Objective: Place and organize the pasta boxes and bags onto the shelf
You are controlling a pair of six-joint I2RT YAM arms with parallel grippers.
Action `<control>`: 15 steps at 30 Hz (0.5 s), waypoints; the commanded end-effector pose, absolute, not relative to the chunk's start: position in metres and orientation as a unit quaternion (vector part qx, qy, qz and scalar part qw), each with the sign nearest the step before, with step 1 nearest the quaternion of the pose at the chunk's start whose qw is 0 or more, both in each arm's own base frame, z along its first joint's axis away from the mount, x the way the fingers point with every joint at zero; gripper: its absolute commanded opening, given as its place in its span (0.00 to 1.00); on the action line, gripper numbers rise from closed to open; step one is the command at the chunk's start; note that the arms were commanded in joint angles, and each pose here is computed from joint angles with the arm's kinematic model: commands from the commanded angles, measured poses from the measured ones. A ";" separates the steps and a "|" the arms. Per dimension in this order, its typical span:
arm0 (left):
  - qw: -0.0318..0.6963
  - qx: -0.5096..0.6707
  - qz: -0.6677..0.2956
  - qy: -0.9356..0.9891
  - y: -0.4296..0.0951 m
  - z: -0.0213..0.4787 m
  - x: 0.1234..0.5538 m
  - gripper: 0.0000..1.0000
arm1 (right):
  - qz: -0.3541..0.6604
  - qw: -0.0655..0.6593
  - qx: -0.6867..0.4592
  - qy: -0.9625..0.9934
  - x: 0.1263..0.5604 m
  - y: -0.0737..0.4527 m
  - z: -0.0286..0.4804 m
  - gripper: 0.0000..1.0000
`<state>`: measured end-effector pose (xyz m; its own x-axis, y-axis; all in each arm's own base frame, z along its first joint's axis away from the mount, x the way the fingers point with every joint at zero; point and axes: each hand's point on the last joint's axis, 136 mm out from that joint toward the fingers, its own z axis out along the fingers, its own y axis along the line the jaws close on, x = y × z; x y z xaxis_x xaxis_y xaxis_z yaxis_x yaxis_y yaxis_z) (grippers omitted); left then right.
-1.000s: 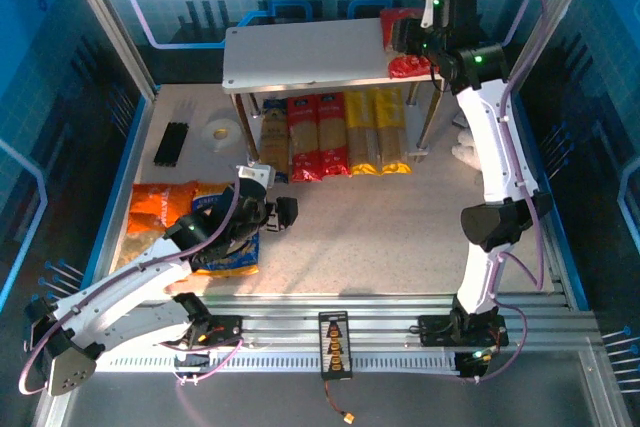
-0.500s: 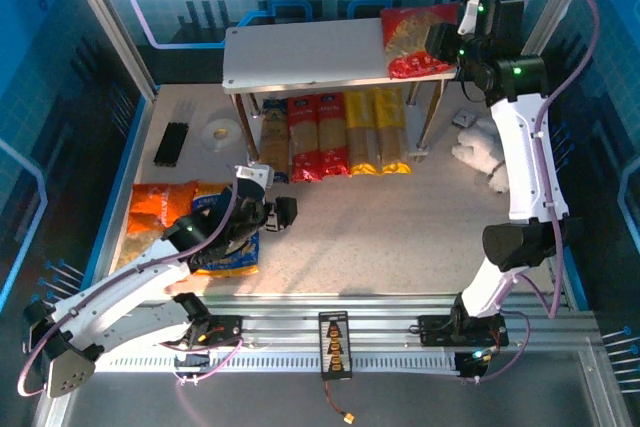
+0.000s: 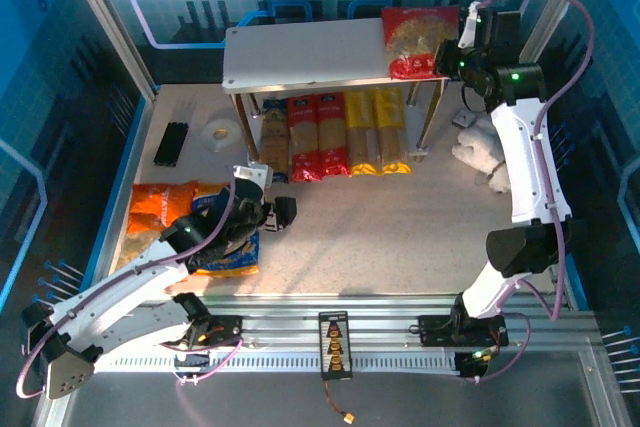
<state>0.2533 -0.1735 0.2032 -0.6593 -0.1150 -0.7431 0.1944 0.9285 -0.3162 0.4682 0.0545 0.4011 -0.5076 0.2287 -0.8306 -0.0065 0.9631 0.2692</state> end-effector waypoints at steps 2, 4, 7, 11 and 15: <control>0.408 0.006 -0.186 0.894 -0.168 0.201 0.254 0.71 | 0.126 0.435 0.064 0.889 0.459 0.053 0.363 0.14; 0.407 0.003 -0.187 0.894 -0.167 0.201 0.254 0.71 | 0.130 0.431 0.062 0.891 0.459 0.054 0.359 0.19; 0.406 0.000 -0.187 0.894 -0.166 0.202 0.254 0.71 | 0.138 0.441 0.058 0.885 0.456 0.056 0.366 0.30; 0.408 -0.008 -0.181 0.895 -0.163 0.201 0.255 0.71 | 0.155 0.475 0.050 0.865 0.449 0.060 0.391 0.40; 0.410 -0.017 -0.173 0.895 -0.158 0.199 0.256 0.71 | 0.182 0.531 0.032 0.827 0.434 0.066 0.428 0.46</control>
